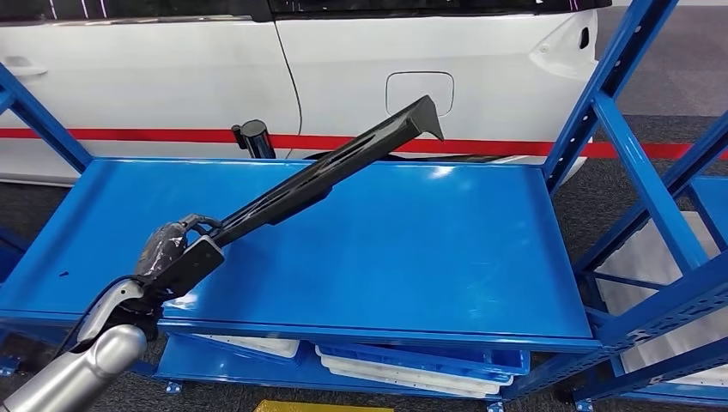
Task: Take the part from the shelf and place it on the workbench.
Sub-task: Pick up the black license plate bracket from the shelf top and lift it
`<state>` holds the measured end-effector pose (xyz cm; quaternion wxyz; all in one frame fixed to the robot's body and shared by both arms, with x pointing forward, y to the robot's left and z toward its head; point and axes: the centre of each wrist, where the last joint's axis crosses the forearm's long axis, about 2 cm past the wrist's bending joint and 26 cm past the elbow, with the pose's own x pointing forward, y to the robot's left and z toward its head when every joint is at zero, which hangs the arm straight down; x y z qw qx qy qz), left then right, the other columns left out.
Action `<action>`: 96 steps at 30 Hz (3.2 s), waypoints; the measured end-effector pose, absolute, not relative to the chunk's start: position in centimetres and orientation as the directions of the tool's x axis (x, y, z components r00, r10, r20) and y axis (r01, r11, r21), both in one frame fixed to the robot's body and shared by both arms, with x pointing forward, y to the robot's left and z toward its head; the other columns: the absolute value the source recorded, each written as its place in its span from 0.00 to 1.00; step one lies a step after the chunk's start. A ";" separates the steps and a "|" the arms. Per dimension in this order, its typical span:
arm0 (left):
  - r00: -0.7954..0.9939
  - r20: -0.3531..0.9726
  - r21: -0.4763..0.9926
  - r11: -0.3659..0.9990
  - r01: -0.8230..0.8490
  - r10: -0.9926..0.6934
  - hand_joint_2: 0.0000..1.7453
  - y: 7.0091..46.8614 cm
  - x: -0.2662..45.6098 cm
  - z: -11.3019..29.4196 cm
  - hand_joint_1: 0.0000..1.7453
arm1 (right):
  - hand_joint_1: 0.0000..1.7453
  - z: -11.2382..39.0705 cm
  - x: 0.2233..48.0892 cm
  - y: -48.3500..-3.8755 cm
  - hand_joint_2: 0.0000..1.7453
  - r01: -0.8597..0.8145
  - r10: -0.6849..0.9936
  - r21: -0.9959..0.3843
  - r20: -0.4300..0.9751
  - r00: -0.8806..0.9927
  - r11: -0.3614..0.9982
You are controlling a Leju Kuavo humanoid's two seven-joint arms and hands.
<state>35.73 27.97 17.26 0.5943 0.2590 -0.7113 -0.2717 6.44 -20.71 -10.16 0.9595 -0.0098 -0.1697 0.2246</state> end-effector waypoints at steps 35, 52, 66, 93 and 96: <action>-0.432 0.891 0.230 0.958 0.174 -0.135 1.00 20.7 28.4 15.4 1.00 | 0.00 -10.3 6.4 -21.4 0.00 -0.383 0.392 -0.092 0.311 0.866 0.919; -0.387 0.919 0.057 0.941 0.334 0.081 1.00 15.7 24.8 14.0 1.00 | 0.00 -10.3 6.3 -21.8 0.00 -0.360 0.371 -0.093 0.311 0.875 0.928; -0.315 0.917 -0.092 0.897 0.432 0.246 1.00 14.5 23.1 12.6 1.00 | 0.00 -10.3 6.4 -21.8 0.00 -0.349 0.358 -0.089 0.313 0.880 0.933; -0.298 0.930 -0.075 0.906 0.416 0.214 1.00 13.9 22.3 11.2 1.00 | 0.00 -10.4 6.3 -22.1 0.00 -0.348 0.359 -0.093 0.313 0.879 0.933; -0.299 0.931 -0.072 0.906 0.418 0.212 1.00 13.9 22.4 11.3 1.00 | 0.00 -10.4 6.4 -22.0 0.00 -0.348 0.359 -0.093 0.315 0.878 0.933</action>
